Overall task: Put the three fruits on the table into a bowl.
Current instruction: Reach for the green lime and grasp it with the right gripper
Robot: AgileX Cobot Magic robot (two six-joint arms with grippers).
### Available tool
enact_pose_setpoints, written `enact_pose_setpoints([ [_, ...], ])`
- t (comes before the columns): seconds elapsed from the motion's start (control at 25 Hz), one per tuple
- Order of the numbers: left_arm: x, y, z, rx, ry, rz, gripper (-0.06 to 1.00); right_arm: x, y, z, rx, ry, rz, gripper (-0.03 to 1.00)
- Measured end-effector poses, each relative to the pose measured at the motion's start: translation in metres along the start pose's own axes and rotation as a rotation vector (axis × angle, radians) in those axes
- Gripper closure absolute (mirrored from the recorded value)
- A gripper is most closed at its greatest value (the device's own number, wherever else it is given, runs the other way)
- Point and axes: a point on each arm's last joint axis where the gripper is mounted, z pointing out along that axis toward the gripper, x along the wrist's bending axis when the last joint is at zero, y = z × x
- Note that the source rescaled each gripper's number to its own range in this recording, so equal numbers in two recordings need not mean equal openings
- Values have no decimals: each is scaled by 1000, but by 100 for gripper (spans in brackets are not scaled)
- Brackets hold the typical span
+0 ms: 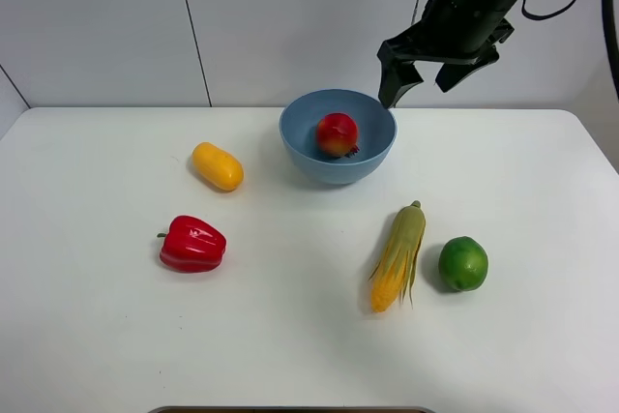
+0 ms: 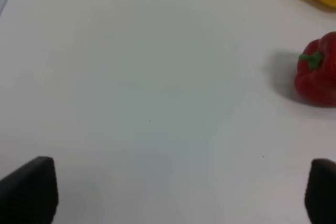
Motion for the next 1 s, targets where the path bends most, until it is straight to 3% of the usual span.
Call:
enact_pose_setpoints([
  [0.52, 0, 0, 0, 0, 0, 0, 11, -4, -8, 6, 37, -39, 50, 48],
  [0.6, 0, 0, 0, 0, 0, 0, 11, -6, -19, 14, 85, -61, 67, 40],
  [0.8, 0, 0, 0, 0, 0, 0, 12, -15, -49, 41, 222, -134, 99, 6],
  [1.0, 0, 0, 0, 0, 0, 0, 12, -17, -75, 61, 332, -152, 135, -3],
])
